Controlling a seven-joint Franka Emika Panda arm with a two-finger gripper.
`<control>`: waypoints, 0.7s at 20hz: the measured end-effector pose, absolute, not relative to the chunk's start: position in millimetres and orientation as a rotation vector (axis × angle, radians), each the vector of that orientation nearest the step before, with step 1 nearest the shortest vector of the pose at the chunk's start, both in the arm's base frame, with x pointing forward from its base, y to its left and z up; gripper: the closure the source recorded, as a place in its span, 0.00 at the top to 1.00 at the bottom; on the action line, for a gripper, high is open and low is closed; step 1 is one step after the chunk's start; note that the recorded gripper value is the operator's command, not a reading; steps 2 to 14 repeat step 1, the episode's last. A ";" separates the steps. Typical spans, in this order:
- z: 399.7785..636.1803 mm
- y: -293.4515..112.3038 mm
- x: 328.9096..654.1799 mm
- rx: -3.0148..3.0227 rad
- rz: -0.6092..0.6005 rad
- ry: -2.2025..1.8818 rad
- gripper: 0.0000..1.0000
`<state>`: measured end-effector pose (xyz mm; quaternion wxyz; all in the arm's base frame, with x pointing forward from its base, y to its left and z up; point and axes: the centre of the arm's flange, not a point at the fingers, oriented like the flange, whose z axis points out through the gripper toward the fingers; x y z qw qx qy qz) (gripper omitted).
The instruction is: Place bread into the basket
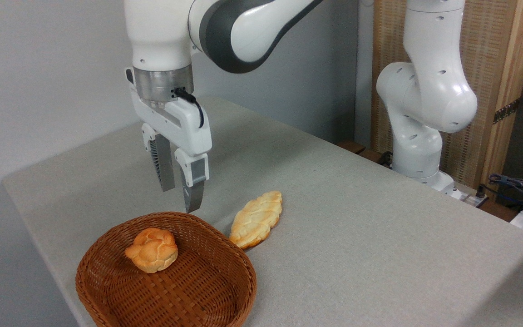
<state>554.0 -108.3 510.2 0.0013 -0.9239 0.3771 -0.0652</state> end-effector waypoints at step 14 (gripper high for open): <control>511.6 -105.7 553.7 -2.907 -0.202 1.159 1.00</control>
